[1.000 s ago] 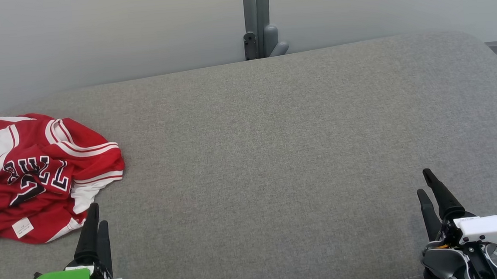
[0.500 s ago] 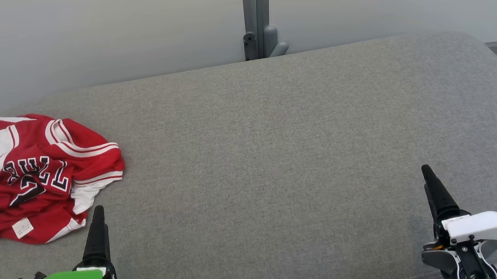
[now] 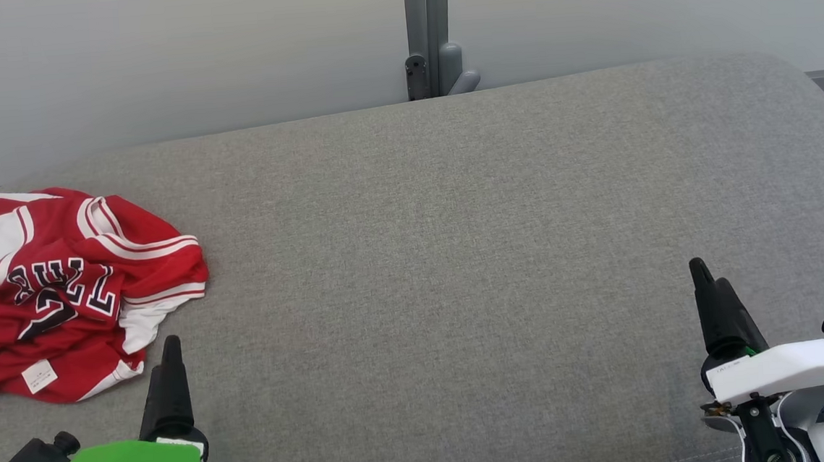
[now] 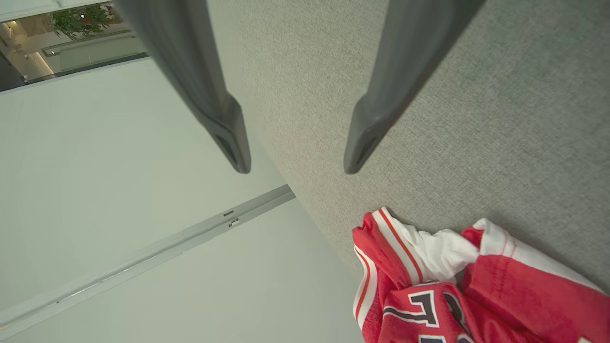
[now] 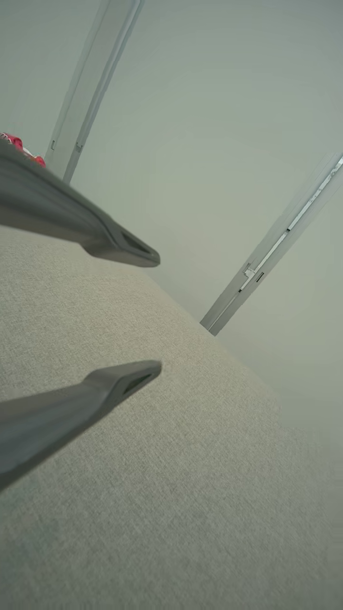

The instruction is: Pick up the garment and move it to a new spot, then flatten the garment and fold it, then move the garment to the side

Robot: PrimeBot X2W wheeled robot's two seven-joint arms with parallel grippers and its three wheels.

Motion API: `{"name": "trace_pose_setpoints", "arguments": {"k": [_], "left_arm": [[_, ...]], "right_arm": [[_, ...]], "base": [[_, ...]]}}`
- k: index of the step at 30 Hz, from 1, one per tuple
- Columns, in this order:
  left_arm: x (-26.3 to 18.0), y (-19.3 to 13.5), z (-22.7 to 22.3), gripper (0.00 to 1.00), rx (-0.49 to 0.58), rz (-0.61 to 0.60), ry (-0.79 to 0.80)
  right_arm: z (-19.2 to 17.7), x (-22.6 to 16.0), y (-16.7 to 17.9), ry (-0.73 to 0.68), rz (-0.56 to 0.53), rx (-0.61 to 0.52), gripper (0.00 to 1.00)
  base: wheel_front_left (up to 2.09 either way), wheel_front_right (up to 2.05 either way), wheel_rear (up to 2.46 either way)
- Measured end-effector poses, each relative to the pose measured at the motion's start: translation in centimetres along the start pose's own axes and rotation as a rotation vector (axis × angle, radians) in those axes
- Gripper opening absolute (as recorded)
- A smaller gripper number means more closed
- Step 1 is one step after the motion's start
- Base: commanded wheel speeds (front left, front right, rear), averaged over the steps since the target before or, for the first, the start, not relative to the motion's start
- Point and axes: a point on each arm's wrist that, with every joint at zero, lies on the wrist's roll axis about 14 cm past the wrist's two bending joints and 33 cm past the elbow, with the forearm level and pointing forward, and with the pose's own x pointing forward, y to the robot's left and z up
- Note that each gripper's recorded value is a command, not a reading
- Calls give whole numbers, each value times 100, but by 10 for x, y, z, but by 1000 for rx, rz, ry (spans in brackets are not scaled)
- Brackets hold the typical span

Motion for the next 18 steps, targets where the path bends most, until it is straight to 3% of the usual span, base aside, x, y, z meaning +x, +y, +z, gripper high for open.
{"name": "trace_pose_setpoints", "arguments": {"k": [18], "left_arm": [[-6, -1, -4, 100, 297, -21, 2]], "right_arm": [[-1, -7, 2, -6, 20, -331, 100]], "base": [[0, 0, 0]]}}
